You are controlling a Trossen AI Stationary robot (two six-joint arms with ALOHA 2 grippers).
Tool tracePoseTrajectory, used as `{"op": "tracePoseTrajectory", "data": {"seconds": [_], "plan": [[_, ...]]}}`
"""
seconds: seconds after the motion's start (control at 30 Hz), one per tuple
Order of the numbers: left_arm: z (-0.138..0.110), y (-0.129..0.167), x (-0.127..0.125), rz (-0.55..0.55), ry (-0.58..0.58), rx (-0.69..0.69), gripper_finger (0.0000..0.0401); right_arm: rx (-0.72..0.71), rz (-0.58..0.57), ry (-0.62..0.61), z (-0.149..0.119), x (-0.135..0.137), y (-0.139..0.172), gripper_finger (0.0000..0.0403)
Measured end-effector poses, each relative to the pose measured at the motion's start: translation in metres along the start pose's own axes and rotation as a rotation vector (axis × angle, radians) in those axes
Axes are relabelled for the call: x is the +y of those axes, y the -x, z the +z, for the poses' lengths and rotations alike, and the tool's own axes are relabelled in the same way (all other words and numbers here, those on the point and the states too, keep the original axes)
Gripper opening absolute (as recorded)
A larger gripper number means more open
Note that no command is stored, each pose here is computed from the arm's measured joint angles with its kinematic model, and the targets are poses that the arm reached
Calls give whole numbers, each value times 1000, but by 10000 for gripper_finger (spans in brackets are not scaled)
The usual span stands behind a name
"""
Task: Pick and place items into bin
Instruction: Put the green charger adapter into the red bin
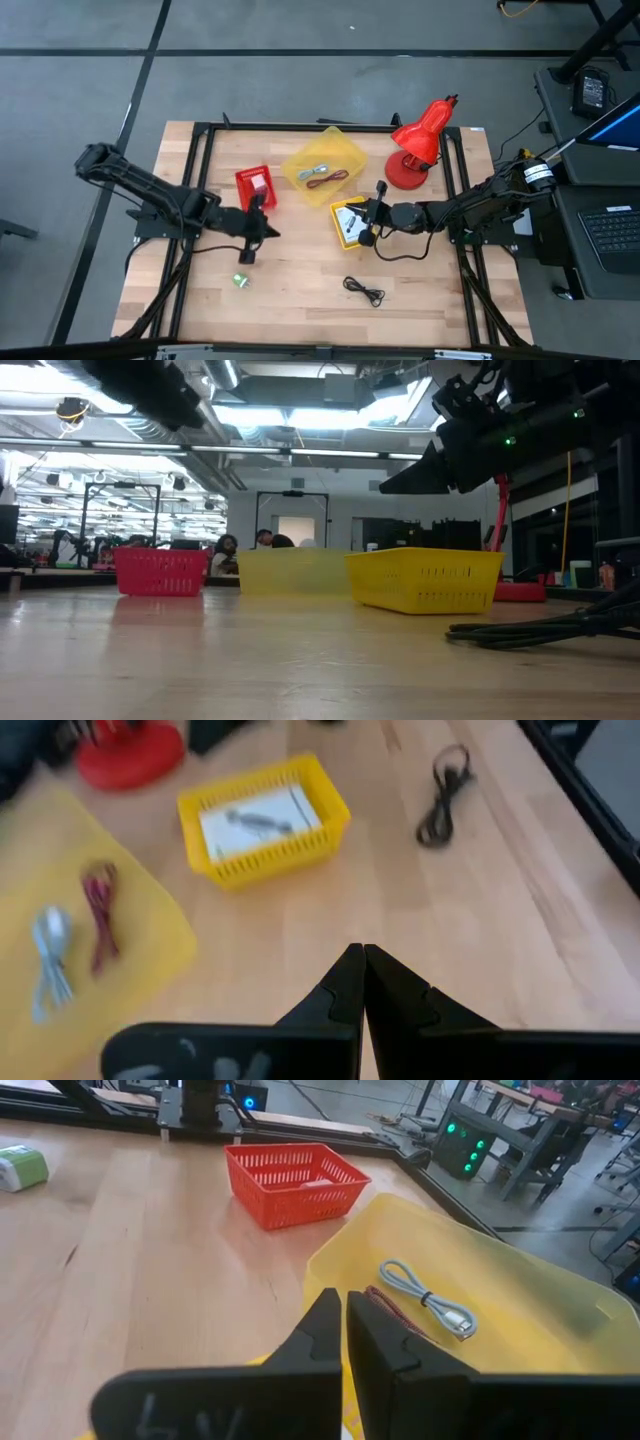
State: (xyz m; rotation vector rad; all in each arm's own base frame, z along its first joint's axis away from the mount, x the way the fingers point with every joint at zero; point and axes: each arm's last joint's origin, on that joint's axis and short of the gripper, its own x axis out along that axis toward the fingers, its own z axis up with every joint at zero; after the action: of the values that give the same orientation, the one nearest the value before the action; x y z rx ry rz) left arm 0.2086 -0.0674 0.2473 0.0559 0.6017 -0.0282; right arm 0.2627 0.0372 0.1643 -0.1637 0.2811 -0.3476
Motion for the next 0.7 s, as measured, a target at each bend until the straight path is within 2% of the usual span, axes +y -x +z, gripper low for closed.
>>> {"op": "tracePoseTrajectory", "data": {"seconds": [0.2, 0.47, 0.7], "plan": [[3, 3, -12, -1, 63, 151, 3, 1, 0, -19, 0, 0, 0, 5], [17, -6, -46, -134, -35, 333, 3, 6, -1, -61, -1, 0, 0, 5], [20, -9, -84, -202, -67, 524, 3, 7, -2, -159, -1, 0, 0, 5]]}}
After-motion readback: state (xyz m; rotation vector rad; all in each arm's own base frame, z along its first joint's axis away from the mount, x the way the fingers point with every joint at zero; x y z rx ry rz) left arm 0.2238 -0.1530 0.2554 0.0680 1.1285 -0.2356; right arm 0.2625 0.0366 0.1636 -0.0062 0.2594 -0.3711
